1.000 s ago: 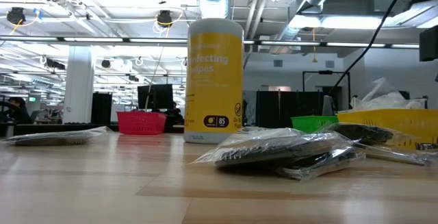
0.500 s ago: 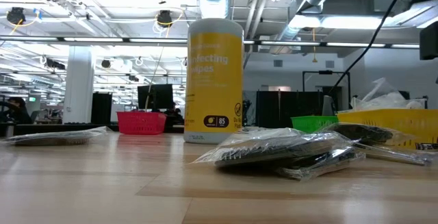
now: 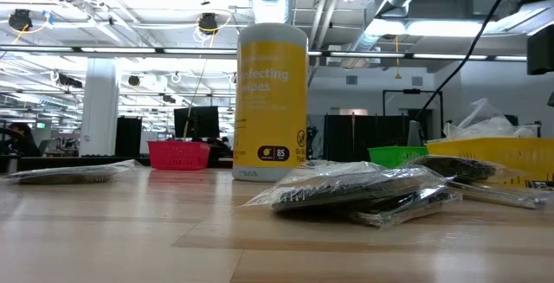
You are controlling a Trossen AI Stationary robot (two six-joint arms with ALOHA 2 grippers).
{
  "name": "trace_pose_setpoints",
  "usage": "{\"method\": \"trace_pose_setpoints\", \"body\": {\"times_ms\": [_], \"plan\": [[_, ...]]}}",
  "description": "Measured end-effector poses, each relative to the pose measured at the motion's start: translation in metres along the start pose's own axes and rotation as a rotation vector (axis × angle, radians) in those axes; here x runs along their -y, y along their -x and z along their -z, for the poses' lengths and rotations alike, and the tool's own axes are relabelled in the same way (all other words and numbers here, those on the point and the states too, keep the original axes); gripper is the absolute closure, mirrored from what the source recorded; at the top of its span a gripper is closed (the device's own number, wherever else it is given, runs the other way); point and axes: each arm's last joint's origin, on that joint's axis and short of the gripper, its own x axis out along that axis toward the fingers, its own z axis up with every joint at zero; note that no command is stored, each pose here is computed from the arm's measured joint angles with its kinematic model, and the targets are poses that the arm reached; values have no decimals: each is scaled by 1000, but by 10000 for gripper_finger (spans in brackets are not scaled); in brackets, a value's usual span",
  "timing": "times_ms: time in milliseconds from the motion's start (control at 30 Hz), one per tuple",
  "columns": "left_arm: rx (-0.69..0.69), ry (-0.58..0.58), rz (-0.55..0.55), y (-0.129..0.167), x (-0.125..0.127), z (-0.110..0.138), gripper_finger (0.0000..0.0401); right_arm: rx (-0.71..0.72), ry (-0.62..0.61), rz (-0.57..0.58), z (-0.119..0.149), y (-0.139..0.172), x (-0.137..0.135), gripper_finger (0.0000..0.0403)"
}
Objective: Pick & Place Travel size toiletries
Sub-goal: Put the silver nail cutter into the red bin
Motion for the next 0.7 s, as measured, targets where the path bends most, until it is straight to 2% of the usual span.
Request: {"method": "trace_pose_setpoints", "body": {"times_ms": [167, 433, 700], "plan": [[0, 0, 0, 0, 0, 0, 325, -2, 28, -51, -6, 9, -6, 365], [0, 0, -1, 0, 0, 0, 325, -20, 75, -2, -16, 31, -6, 365], [2, 3, -2, 0, 0, 0, 325, 80, 128, -2, -38, 53, -16, 365]]}}
